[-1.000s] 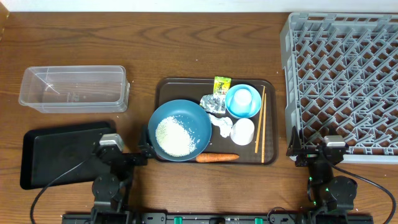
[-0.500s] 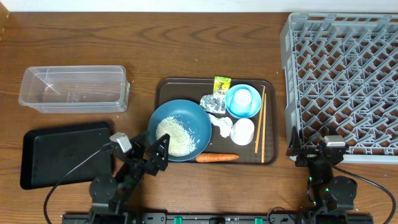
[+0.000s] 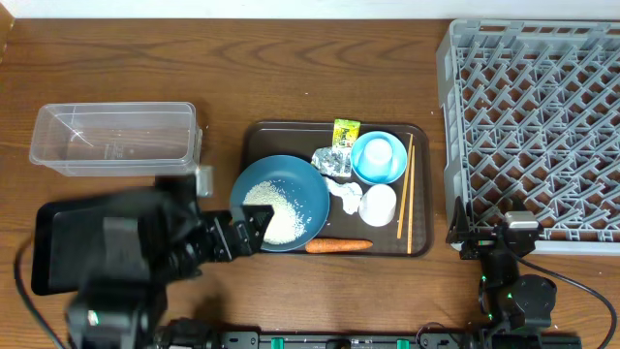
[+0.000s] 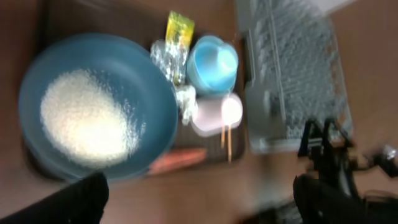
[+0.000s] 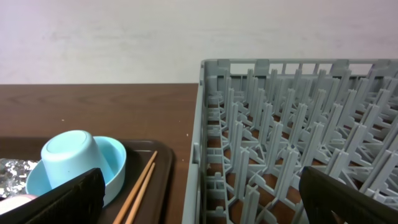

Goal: Sort waste into correct bins and load items into the dishwasher rack
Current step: 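Reach the left gripper over the blue plate of rice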

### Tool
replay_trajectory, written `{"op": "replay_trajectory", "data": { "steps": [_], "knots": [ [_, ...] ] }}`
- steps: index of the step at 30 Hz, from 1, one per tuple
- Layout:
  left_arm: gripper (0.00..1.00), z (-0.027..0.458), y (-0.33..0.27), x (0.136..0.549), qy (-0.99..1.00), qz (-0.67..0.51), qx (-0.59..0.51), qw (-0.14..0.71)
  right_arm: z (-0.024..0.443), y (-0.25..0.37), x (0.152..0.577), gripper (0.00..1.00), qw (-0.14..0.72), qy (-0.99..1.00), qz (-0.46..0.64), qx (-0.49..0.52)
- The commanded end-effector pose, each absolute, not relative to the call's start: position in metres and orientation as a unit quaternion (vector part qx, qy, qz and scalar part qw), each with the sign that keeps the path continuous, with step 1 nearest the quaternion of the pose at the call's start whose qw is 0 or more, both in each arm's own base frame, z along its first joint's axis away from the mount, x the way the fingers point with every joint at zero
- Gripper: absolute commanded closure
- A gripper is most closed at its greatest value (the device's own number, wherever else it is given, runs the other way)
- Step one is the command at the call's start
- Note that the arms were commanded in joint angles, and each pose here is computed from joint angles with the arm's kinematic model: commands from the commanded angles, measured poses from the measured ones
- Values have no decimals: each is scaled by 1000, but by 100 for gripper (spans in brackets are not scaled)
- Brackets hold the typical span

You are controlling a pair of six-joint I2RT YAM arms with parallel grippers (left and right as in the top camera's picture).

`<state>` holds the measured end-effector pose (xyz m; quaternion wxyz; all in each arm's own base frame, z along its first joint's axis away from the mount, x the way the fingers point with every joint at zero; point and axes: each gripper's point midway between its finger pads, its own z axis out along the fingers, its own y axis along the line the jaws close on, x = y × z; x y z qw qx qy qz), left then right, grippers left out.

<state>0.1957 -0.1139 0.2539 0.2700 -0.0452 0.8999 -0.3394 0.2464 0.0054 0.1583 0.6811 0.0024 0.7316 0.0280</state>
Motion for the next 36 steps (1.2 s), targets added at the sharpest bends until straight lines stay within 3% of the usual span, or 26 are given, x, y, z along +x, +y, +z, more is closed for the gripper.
{"op": "replay_trajectory", "data": {
  "steps": [1,12,20,30,36],
  "knots": [
    [2,270,-124,202,916,-320,3,242,158,6,246,1,681,731,31,4],
    [2,242,-153,217,936,-324,-11,140,158,6,246,1,681,731,31,5],
    [2,192,-153,231,979,-150,-26,137,158,6,246,1,681,731,31,4],
    [2,141,-174,247,991,-104,0,83,158,6,246,1,681,731,31,5],
    [2,115,-191,258,993,-65,39,94,158,6,246,1,681,731,31,4]
  ]
}}
